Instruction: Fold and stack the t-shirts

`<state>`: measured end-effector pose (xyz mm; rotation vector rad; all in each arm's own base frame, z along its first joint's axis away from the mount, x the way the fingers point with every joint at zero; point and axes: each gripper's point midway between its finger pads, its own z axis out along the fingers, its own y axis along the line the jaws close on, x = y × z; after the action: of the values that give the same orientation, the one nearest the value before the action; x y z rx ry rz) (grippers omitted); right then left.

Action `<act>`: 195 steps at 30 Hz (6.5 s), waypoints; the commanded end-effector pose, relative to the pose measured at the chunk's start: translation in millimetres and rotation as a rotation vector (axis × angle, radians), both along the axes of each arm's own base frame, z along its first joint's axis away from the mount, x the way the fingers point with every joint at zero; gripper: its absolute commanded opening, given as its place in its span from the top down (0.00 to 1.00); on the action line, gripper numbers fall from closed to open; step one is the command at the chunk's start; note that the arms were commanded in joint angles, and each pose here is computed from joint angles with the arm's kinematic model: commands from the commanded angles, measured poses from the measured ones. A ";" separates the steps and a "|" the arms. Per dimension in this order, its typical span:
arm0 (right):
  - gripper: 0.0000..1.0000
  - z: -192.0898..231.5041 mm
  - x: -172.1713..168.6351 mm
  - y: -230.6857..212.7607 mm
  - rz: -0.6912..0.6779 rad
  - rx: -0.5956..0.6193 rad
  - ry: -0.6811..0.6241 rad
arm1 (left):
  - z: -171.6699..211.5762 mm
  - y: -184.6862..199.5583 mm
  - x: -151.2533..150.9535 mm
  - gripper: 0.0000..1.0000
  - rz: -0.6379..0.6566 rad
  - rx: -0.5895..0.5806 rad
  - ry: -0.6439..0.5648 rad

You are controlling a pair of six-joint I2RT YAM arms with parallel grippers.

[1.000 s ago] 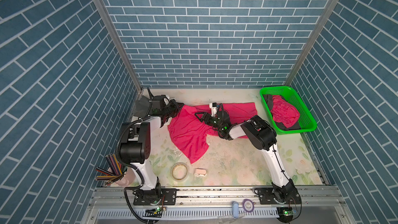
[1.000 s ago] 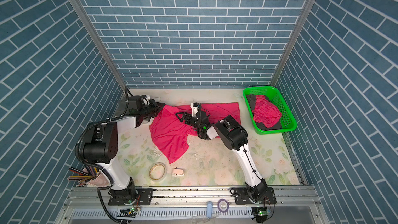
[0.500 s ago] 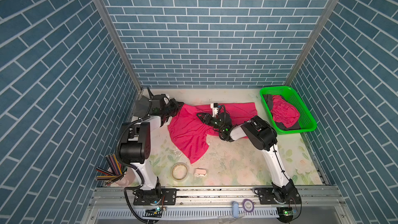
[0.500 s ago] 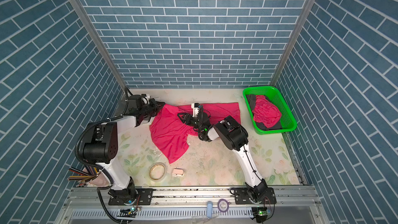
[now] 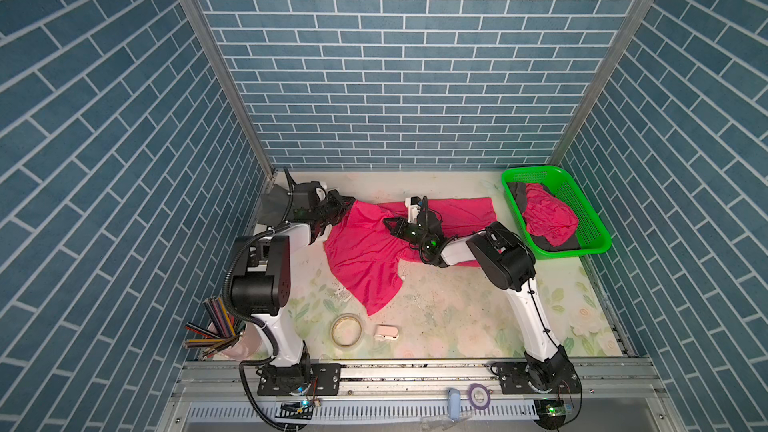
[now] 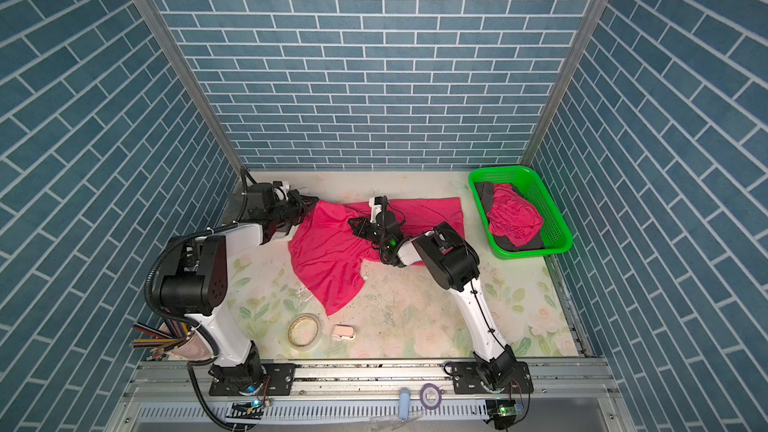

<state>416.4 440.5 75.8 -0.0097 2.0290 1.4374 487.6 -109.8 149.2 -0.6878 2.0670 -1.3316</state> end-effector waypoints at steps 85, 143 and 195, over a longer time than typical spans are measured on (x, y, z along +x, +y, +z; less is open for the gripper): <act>0.97 27.7 -67.8 -6.7 0.244 -0.121 0.064 | -29.8 4.1 -4.9 1.00 -0.006 0.048 0.046; 0.84 76.8 -62.4 -23.4 0.378 0.043 0.232 | -110.0 -42.8 -63.9 0.52 -0.093 0.361 0.189; 0.18 47.2 -27.1 -158.3 0.121 -0.542 0.138 | -3.0 8.5 -78.2 0.13 -0.101 0.407 0.125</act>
<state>366.0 322.7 136.6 -0.3145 2.4662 1.1550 396.3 -101.6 151.0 -0.4843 2.3976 -0.9068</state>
